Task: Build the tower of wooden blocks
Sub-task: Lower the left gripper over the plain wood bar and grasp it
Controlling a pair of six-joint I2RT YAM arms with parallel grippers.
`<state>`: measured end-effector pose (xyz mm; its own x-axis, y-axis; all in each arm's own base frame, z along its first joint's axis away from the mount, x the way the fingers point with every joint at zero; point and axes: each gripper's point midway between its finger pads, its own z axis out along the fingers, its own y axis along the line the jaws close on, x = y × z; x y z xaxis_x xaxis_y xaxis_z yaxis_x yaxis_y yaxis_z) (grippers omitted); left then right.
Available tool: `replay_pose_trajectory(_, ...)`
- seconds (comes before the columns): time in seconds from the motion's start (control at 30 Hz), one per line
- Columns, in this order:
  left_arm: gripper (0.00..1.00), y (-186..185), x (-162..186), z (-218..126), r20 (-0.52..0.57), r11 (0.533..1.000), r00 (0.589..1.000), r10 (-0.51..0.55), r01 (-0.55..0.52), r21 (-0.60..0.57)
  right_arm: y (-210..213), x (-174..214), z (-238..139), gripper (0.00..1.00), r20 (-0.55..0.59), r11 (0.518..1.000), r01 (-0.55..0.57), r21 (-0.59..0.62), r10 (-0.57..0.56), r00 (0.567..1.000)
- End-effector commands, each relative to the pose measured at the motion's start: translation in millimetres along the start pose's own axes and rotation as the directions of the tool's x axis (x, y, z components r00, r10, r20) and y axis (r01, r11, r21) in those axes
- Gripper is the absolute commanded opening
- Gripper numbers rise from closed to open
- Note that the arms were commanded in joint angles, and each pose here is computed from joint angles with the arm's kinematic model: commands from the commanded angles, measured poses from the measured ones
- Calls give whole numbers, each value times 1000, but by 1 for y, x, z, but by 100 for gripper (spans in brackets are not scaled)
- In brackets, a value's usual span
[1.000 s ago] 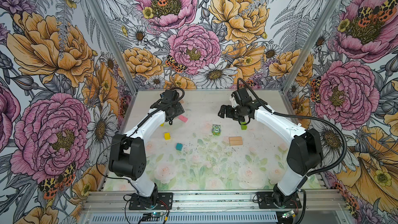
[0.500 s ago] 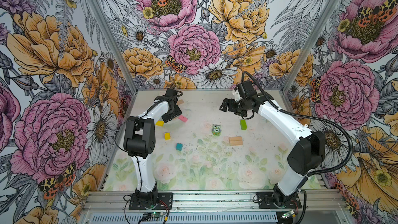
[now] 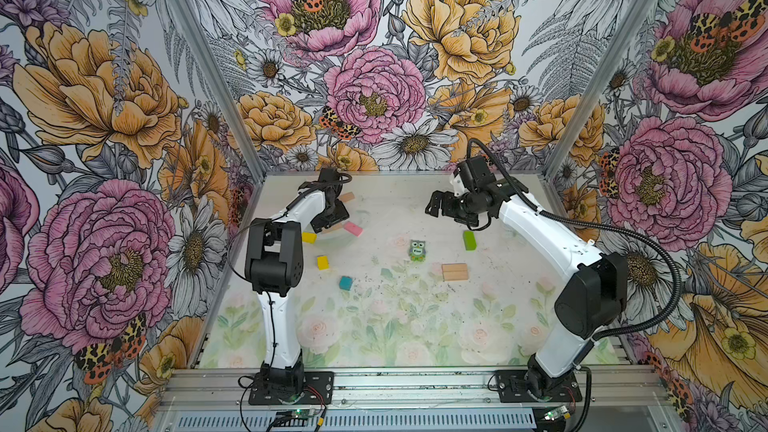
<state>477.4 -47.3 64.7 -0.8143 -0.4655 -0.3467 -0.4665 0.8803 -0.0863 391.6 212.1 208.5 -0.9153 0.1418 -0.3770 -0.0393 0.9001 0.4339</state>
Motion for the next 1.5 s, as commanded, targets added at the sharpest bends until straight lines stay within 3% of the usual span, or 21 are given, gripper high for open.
replay_pose_trajectory(0.0, 77, 5, -10, 1, 20, 998, 998, 52, -52, -37, -5, -3, -10, 100, 34, 1000, 0, 20, -1, 999)
replay_pose_trajectory(0.6, 83, 4, -8, 22, -33, 994, 994, 107, -107, -21, -8, -7, -3, 100, 33, 999, -20, 38, 18, 999)
replay_pose_trajectory(1.47, 83, 1, -2, 37, -69, 993, 991, 116, -117, -12, -14, -6, 3, 100, 15, 999, -31, 43, 31, 999)
